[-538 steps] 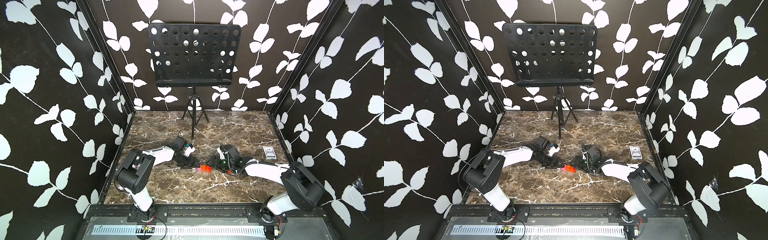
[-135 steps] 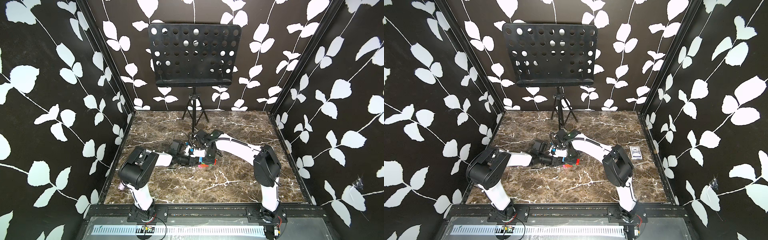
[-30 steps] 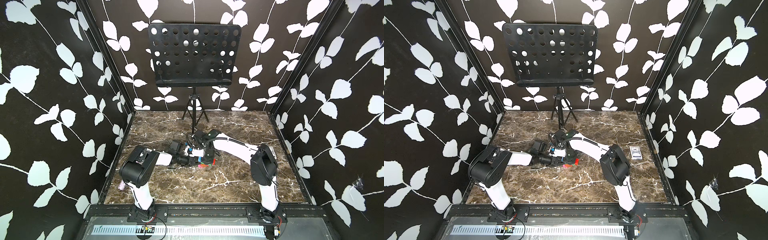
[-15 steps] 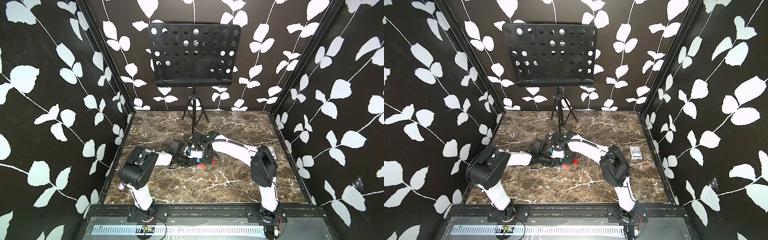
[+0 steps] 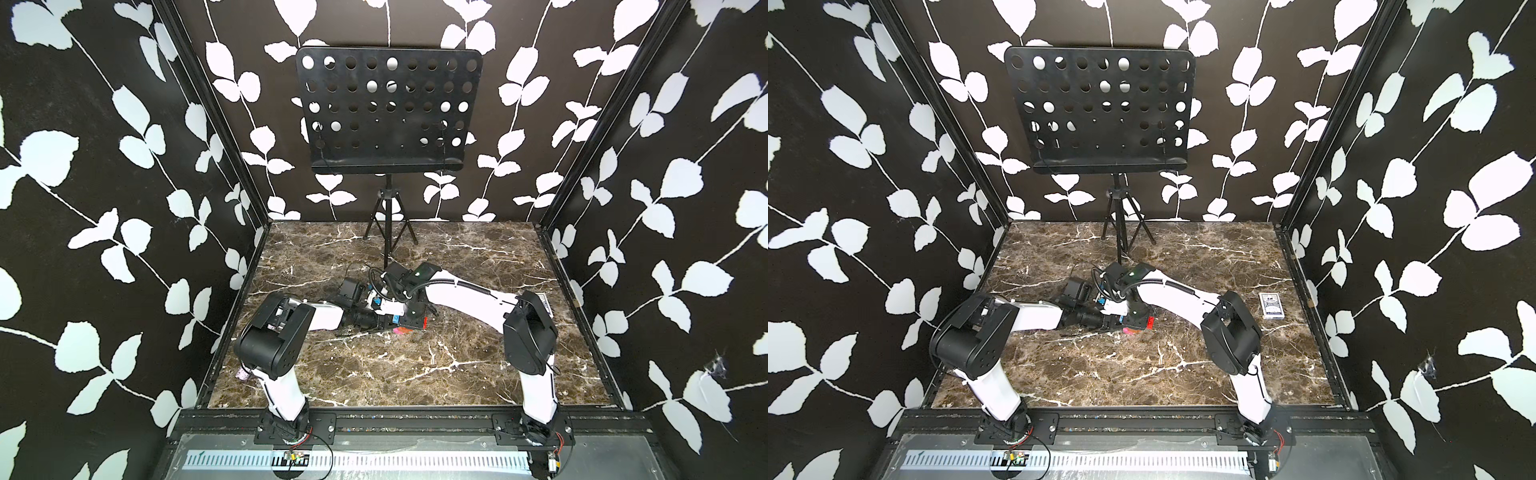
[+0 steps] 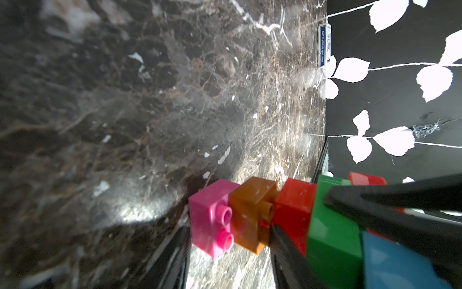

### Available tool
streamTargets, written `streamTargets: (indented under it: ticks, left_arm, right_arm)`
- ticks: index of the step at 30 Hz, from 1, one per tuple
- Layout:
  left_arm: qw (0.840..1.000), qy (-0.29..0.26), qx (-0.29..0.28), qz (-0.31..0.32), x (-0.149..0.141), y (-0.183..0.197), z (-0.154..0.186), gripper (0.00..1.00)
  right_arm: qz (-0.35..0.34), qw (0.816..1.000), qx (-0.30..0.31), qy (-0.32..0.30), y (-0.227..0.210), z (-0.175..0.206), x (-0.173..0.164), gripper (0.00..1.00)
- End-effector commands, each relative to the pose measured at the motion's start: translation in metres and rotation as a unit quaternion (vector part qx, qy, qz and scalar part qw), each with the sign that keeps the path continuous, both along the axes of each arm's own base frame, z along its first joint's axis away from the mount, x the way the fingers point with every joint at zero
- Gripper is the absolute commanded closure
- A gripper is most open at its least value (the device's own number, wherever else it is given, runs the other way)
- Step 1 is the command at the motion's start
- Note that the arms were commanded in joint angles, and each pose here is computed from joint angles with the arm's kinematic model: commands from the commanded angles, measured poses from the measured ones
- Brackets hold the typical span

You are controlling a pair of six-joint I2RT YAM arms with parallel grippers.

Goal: Assemble the letter y with lego
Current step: Assemble the lego brick with the lego brick.

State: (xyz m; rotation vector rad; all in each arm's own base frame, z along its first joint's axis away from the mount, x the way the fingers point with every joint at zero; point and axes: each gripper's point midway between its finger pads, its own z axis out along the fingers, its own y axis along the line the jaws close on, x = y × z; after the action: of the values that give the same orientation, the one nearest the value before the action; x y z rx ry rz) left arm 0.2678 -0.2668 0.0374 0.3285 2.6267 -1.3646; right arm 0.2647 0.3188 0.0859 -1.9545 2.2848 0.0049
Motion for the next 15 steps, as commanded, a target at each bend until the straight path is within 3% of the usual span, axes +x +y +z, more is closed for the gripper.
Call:
streamTargets:
  ticks: [1, 15]
  left_arm:
    - [0.998, 0.016, 0.050, 0.020, -0.005, 0.017, -0.024, 0.49]
    - [0.998, 0.019, 0.056, 0.022, -0.009, 0.021, -0.029, 0.50]
  right_arm:
    - [-0.009, 1.000, -0.024, 0.018, -0.012, -0.018, -0.004, 0.72]
    - [-0.005, 0.996, -0.073, 0.041, -0.032, -0.030, -0.012, 0.72]
